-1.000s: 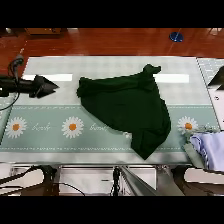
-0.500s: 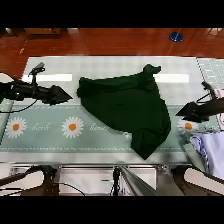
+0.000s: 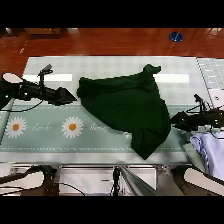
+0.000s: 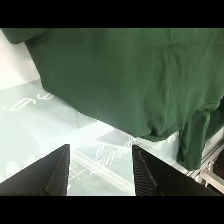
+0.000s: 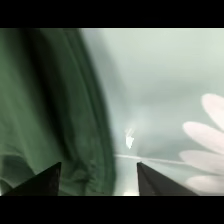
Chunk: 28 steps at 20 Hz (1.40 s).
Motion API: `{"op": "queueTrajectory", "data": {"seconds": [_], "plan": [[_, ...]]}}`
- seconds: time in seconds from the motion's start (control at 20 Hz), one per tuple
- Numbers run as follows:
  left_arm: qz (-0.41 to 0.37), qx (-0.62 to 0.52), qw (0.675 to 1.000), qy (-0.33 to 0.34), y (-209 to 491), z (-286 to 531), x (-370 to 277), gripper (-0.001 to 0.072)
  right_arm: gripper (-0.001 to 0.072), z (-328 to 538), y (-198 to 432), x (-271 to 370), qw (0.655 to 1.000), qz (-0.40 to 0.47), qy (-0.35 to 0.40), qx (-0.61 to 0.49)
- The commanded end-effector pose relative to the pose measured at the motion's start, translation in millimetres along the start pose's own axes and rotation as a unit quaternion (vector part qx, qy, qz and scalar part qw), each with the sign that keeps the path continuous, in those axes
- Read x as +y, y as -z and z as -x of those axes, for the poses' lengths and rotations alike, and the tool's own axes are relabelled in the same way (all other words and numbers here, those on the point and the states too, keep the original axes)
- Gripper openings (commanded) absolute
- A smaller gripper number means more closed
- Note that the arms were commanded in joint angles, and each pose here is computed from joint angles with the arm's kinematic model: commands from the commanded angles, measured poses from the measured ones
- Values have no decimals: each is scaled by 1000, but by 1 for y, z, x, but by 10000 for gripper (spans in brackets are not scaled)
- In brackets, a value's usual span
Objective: Fold the shirts.
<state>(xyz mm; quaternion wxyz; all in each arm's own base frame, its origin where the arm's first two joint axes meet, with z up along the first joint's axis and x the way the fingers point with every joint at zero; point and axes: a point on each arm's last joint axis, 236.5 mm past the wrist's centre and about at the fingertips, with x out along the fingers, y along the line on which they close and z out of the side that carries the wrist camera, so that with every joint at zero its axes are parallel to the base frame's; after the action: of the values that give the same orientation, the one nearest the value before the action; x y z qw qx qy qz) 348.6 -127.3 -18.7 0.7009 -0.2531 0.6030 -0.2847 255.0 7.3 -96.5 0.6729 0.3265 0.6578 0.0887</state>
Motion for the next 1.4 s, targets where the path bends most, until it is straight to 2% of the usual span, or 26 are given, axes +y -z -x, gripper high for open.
{"op": "queueTrajectory", "data": {"seconds": [0.0, 0.05, 0.3, 0.5, 0.55, 0.6, 0.65, 0.9, 0.95, 1.0, 1.35], "plan": [[9, 16, 1000, 2, 4, -12, 6, 477, 392, -10, -8, -3, 999, -30, -6, -31], [11, 17, 1000, 1, 3, -14, 8, 477, 322, -12, -8, -2, 999, -37, -12, -34], [28, 20, 999, 4, 1, -25, 17, 477, 320, -29, -3, 11, 995, -81, -61, -2], [32, 17, 999, 1, -1, -28, 21, 477, 320, -51, 5, 18, 998, -44, -39, 26], [32, 13, 999, -2, -3, -28, 22, 477, 289, -56, 4, 21, 999, -32, -31, 22], [32, 9, 999, -4, -5, -28, 24, 477, 134, -59, 3, 23, 999, -25, -27, 19], [33, 4, 999, -7, -7, -29, 26, 476, 23, -61, 2, 25, 999, -20, -25, 19], [35, -19, 999, -22, -18, -30, 35, 476, 22, -38, -2, 26, 1000, 13, -12, -8], [35, -24, 999, -25, -21, -31, 37, 518, 21, -29, -7, 27, 999, 19, -9, -26], [35, -30, 999, -28, -23, -31, 39, 613, 21, -19, -12, 29, 999, 24, -8, -47], [28, 15, 999, -22, -23, -71, 39, 596, 22, 23, -25, 48, 990, 62, -3, -126]]}}
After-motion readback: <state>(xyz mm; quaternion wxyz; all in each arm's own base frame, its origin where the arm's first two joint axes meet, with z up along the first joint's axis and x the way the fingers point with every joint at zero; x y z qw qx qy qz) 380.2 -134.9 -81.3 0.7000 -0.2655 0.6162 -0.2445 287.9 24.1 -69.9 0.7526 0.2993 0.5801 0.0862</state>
